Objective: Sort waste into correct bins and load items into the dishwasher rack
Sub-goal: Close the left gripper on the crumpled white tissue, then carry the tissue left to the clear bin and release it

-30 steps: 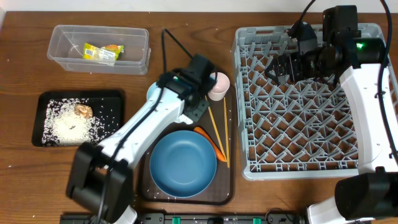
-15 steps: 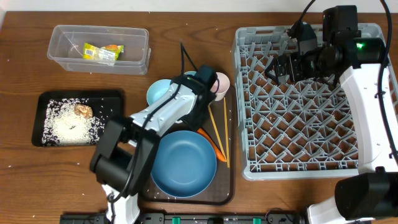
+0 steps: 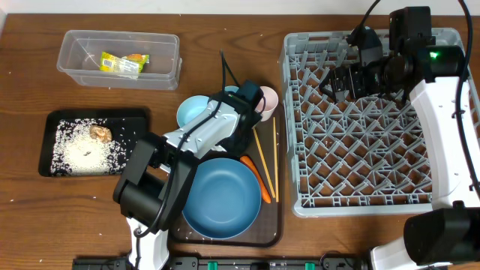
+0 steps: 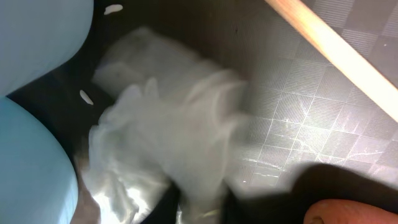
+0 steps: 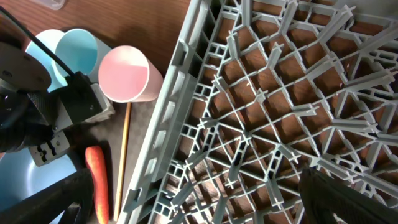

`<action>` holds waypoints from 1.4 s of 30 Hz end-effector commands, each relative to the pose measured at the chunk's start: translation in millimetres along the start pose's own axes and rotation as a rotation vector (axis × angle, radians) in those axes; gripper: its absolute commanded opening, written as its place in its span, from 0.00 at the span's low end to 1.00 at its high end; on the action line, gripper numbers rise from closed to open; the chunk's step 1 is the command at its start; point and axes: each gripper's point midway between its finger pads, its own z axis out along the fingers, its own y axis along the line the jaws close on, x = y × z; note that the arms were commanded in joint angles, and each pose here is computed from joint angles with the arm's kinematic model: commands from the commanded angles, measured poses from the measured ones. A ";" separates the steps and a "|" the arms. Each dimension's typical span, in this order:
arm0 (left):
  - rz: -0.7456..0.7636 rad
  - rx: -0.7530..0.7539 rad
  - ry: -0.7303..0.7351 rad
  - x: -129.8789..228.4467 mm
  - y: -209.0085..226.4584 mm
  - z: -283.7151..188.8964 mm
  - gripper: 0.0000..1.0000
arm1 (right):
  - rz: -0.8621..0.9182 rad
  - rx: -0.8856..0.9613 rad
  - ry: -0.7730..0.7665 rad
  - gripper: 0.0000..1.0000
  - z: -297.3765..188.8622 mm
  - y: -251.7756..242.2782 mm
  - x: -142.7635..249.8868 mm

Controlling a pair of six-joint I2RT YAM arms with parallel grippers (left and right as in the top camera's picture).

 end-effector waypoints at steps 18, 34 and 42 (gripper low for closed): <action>-0.111 -0.043 -0.305 -24.4 20.9 -127.2 0.06 | -0.025 -0.002 -0.002 0.99 -1.5 3.6 1.1; -0.531 -0.367 -0.846 -56.0 237.9 -212.3 0.06 | -0.024 -0.002 -0.002 0.99 -1.5 3.5 1.0; -0.622 -0.432 -0.895 -62.0 308.6 -167.2 0.07 | -0.025 -0.002 -0.003 0.99 -1.5 3.5 0.7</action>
